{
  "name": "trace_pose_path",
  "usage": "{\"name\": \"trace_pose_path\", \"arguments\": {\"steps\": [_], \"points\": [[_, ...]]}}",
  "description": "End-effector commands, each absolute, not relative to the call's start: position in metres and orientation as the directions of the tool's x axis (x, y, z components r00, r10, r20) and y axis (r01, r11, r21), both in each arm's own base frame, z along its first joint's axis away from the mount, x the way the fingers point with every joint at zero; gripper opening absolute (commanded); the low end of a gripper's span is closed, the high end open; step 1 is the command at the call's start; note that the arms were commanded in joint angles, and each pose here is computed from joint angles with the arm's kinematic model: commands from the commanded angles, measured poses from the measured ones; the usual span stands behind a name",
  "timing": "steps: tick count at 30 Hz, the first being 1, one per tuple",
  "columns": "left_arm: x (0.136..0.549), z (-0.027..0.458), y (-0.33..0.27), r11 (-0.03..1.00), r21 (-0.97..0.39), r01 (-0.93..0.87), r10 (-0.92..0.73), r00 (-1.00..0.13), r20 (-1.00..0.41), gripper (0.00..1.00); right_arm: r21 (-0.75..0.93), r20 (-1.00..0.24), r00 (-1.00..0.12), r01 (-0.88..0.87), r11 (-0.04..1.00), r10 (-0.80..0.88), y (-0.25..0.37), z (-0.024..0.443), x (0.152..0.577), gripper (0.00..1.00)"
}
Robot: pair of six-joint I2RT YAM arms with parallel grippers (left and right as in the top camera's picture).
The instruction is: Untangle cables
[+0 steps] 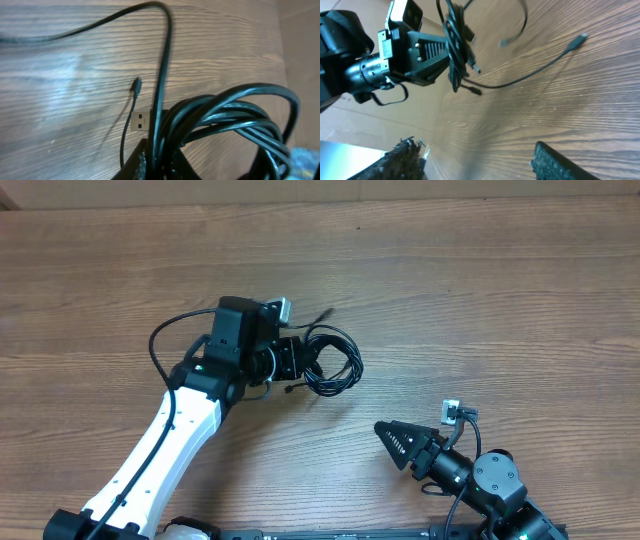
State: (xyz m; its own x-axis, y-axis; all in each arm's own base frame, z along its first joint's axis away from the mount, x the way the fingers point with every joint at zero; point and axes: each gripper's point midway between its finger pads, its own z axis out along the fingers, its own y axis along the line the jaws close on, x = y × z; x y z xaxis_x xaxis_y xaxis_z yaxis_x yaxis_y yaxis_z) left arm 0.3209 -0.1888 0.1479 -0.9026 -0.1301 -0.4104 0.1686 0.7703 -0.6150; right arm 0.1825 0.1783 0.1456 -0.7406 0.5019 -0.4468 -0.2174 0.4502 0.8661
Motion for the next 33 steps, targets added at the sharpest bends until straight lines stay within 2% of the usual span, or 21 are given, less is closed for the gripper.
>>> {"name": "trace_pose_path", "arguments": {"steps": [1, 4, 8, 10, 16, 20, 28, 29, 33], "points": [[0.322, 0.147, -0.183, 0.790, -0.598, 0.135, -0.145, -0.906, -0.397, 0.11, 0.861, -0.463, -0.711, -0.222, 0.457, 0.528, 0.174, 0.155, 0.187, 0.77], [0.314, 0.141, -0.181, 0.794, -0.601, 0.092, -0.157, -0.924, -0.348, 0.06, 0.862, -0.462, -0.712, -0.221, 0.457, 0.528, 0.174, 0.155, 0.187, 0.87], [0.305, 0.135, -0.179, 0.768, -0.636, -0.075, -0.268, -0.939, -0.214, 0.08, 0.870, -0.449, -0.715, -0.216, 0.442, 0.536, 0.175, 0.157, 0.187, 0.92], [0.302, 0.137, -0.183, 0.752, -0.656, -0.066, -0.254, -0.947, -0.196, 0.05, 0.889, -0.419, -0.717, -0.200, 0.412, 0.557, 0.176, 0.161, 0.188, 0.93], [0.285, 0.153, -0.206, 0.661, -0.749, 0.048, -0.131, -0.975, -0.178, 0.04, 0.892, -0.432, -0.688, -0.229, 0.389, 0.583, 0.174, 0.173, 0.192, 0.94], [0.277, 0.155, -0.217, 0.652, -0.751, 0.105, -0.071, -0.977, -0.199, 0.04, 0.892, -0.441, -0.668, -0.257, 0.371, 0.599, 0.174, 0.183, 0.194, 0.93], [0.260, 0.160, -0.249, 0.628, -0.740, 0.242, 0.047, -0.961, -0.274, 0.05, 0.891, -0.446, -0.636, -0.251, 0.378, 0.629, 0.171, 0.186, 0.201, 0.84], [0.260, 0.160, -0.253, 0.630, -0.732, 0.261, 0.055, -0.954, -0.293, 0.04, 0.892, -0.445, -0.637, -0.250, 0.376, 0.630, 0.171, 0.186, 0.203, 0.79], [0.257, 0.158, -0.260, 0.640, -0.713, 0.287, 0.075, -0.947, -0.313, 0.05, 0.914, -0.391, -0.660, -0.192, 0.359, 0.642, 0.174, 0.178, 0.206, 0.70]]}}
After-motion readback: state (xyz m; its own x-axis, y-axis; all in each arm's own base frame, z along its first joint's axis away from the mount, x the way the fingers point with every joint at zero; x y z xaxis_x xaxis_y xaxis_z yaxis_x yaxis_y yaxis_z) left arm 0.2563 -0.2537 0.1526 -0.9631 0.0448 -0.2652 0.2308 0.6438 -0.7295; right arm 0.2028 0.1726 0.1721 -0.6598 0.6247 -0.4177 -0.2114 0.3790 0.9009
